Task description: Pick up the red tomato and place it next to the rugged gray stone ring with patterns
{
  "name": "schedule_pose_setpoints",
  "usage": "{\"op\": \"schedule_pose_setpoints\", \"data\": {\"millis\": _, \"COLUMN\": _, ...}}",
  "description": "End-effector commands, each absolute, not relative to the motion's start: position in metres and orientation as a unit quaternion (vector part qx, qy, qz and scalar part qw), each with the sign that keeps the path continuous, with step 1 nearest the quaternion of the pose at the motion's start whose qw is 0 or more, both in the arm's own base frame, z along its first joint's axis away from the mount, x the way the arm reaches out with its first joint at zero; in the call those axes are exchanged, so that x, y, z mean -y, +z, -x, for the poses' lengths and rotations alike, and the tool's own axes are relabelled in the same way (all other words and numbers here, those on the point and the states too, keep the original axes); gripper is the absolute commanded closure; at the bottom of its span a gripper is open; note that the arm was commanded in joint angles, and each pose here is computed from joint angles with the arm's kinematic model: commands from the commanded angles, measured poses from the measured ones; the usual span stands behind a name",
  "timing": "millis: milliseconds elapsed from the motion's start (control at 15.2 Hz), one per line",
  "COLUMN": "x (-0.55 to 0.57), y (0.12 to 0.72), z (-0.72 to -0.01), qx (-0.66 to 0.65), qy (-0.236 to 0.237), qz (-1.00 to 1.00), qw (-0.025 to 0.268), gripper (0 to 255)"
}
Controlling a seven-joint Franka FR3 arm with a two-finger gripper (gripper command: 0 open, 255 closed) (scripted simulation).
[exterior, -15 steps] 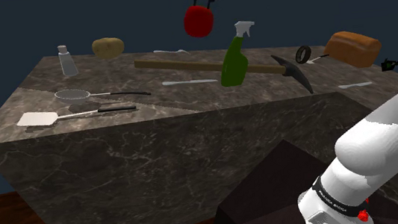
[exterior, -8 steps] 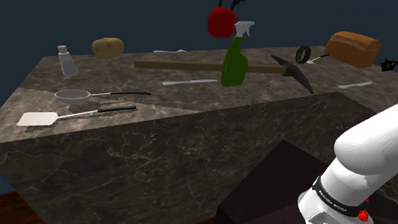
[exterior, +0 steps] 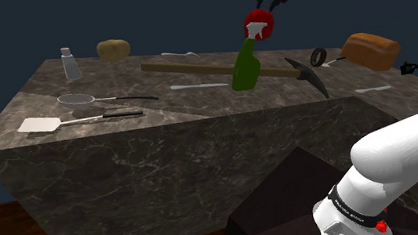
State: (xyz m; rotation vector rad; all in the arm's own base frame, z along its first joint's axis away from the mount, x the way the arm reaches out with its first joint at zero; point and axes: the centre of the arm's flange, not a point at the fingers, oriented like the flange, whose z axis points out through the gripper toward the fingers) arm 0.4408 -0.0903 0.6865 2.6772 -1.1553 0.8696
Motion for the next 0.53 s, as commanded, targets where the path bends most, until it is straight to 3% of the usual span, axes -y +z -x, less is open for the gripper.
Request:
{"op": "schedule_pose_setpoints", "data": {"millis": 0, "x": 0.113, "y": 0.686, "z": -0.425, "qx": 0.379, "qy": 0.286, "qz": -0.879, "qw": 0.049, "gripper": 255}}
{"op": "schedule_pose_setpoints", "data": {"millis": 462, "x": 0.195, "y": 0.686, "z": -0.381, "qx": 0.379, "qy": 0.286, "qz": -0.879, "qw": 0.049, "gripper": 255}}
